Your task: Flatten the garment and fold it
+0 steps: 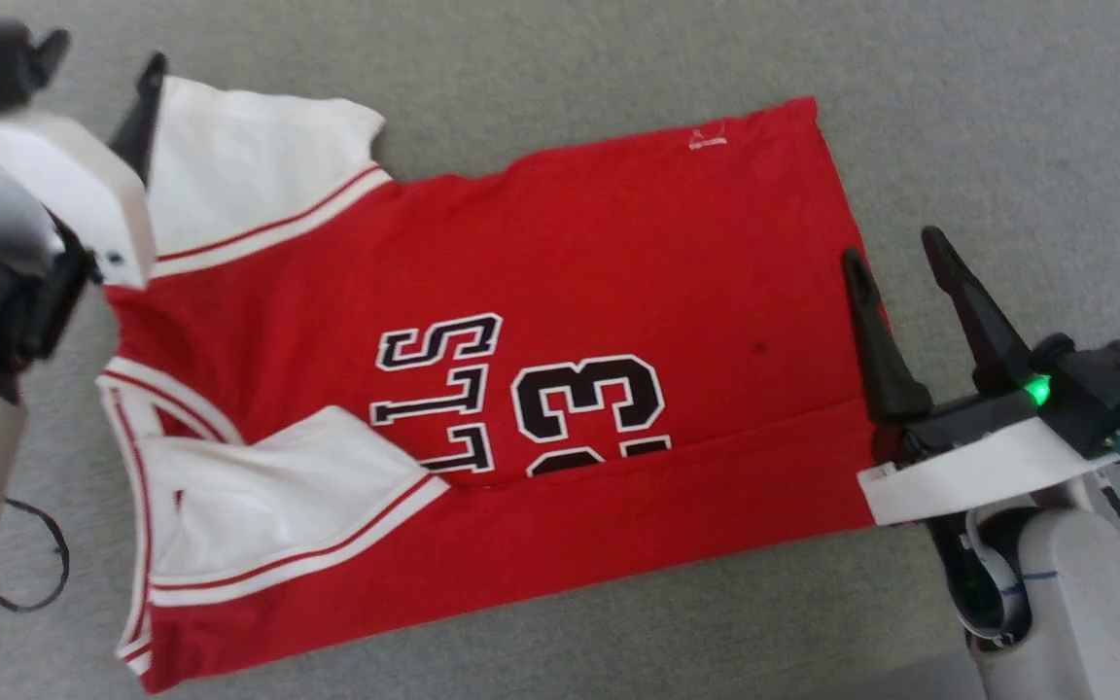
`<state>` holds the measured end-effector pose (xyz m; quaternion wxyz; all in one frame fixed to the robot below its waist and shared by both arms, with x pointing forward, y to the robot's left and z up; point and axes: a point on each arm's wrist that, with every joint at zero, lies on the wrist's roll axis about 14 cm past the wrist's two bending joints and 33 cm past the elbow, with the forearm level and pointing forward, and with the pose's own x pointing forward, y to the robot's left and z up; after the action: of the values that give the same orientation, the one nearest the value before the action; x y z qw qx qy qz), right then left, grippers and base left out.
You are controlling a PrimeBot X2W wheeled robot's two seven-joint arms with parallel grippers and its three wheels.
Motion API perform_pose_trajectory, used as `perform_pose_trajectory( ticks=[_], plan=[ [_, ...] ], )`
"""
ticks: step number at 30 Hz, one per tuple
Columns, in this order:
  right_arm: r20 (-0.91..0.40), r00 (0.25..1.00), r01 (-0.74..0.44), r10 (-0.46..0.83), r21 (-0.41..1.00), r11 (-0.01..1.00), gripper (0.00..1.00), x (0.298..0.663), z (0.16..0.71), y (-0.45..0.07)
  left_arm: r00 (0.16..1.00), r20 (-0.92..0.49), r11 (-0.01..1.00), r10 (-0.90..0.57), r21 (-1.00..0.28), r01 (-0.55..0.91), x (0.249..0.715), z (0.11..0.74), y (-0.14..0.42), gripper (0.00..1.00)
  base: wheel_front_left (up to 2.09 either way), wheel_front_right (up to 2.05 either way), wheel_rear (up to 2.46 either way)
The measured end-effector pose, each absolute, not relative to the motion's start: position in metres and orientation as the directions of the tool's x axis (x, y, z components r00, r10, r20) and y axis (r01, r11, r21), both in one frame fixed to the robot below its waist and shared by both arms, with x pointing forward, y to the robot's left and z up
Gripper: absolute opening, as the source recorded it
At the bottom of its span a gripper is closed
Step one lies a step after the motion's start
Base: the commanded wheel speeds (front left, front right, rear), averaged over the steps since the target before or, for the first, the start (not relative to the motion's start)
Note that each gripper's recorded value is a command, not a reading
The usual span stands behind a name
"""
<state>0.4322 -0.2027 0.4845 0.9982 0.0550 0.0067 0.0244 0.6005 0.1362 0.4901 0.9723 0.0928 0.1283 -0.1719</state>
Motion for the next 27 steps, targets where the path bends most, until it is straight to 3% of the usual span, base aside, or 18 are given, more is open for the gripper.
perform_pose_trajectory(
  ticks=[6,11,17,18,19,20,27],
  plan=[
    [-0.055,0.998,-0.022,0.029,0.127,0.992,1.0,0.438,0.464,-0.207,0.849,-0.457,0.944,-0.266,0.055,0.326,0.636,0.448,0.131,1.0,0.0,0.0,0.0],
    [-0.097,0.995,0.029,-0.016,0.13,0.991,1.0,0.433,0.448,-0.219,0.746,-0.637,0.959,-0.195,0.034,0.28,0.641,0.401,0.134,1.0,0.0,0.0,0.0],
    [-0.138,0.989,0.067,-0.051,0.117,0.991,1.0,0.428,0.435,-0.229,0.65,-0.752,0.974,-0.113,0.046,0.223,0.644,0.373,0.142,1.0,0.0,0.0,0.0],
    [-0.142,0.988,0.071,-0.054,0.115,0.991,1.0,0.428,0.434,-0.23,0.634,-0.766,0.974,-0.108,0.045,0.22,0.644,0.372,0.142,0.74,0.0,0.0,0.0],
    [-0.145,0.988,0.073,-0.056,0.114,0.991,1.0,0.428,0.433,-0.231,0.618,-0.779,0.976,-0.111,0.033,0.217,0.643,0.371,0.14,0.09,0.0,0.0,0.0],
    [-0.148,0.987,0.075,-0.058,0.112,0.991,1.0,0.428,0.432,-0.231,0.602,-0.79,0.976,-0.116,0.023,0.218,0.642,0.37,0.138,0.0,0.0,0.0,0.0],
    [-0.119,0.993,0.034,-0.027,0.055,0.998,1.0,0.458,0.449,-0.235,0.593,-0.792,0.968,-0.141,0.015,0.251,0.635,0.377,0.134,0.0,0.0,0.0,0.0]
  ],
)
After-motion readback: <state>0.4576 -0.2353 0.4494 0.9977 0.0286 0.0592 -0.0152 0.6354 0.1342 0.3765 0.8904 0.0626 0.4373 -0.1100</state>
